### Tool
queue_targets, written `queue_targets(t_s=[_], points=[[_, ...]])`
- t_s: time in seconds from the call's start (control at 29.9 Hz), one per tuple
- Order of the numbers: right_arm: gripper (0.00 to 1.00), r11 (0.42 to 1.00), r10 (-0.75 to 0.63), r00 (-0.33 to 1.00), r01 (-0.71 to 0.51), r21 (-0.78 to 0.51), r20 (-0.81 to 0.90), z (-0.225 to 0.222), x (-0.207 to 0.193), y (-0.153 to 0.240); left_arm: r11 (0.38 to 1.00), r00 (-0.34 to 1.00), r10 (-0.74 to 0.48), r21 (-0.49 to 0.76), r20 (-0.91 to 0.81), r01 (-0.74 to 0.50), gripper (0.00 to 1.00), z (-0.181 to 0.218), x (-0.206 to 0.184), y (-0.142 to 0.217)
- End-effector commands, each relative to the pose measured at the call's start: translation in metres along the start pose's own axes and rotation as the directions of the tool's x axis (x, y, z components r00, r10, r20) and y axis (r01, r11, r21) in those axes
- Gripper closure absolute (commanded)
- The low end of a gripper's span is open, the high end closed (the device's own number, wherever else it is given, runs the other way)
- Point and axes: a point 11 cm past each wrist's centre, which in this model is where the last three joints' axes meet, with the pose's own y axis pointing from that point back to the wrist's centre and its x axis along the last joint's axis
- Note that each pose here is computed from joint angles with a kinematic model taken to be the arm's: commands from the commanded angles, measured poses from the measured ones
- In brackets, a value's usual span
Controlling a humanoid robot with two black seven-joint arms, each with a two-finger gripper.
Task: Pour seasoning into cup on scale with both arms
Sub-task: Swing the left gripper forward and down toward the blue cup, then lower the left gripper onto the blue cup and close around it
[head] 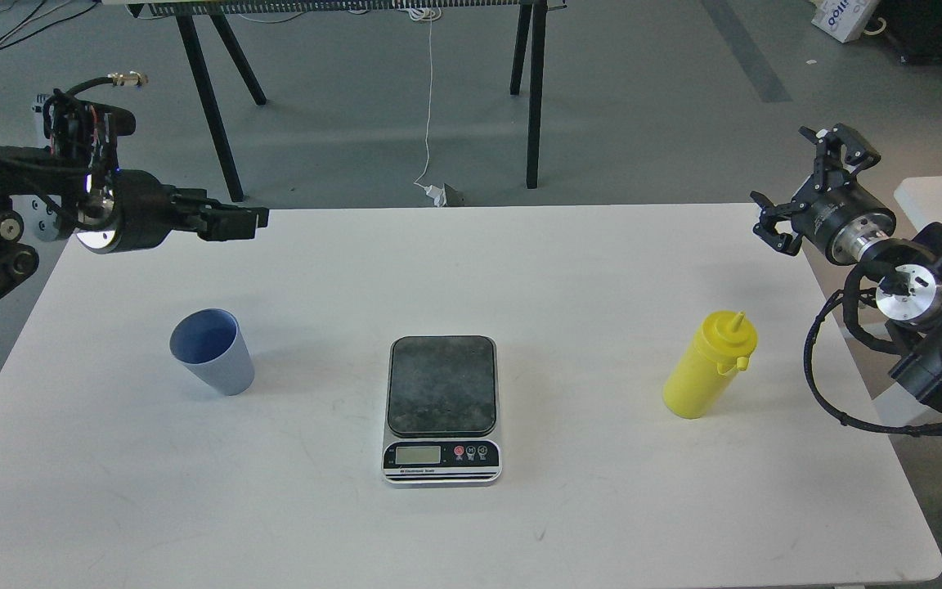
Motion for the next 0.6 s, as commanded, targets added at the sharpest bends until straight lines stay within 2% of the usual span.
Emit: queue_targets(t_s=[0.0, 0.1, 0.27, 0.57], points=[[0.00, 1.000, 0.002, 1.000, -0.002, -0.003, 0.001, 0.001, 0.001, 0.001, 0.997, 0.988, -0.062, -0.029, 0.143, 0.067, 0.01, 0.008, -0.002, -0.002], [0.00, 1.000, 0.005, 1.000, -0.005, -0.007, 0.002, 0.004, 0.003, 0.002, 0.984, 0.960, -0.120, -0.097, 0.253, 0.149, 0.01, 0.020, -0.001, -0.001], [0.00, 1.000, 0.009, 1.000, -0.009, -0.012, 0.003, 0.007, 0.005, 0.003, 0.973, 0.914, -0.202, -0.034, 0.353, 0.228, 0.01, 0.016, -0.003, -0.001], [0.00, 1.000, 0.017, 1.000, -0.017, -0.018, 0.003, 0.010, 0.008, 0.005, 0.938, 0.813, -0.329, 0.063, 0.480, 0.342, 0.01, 0.011, -0.031, -0.014]])
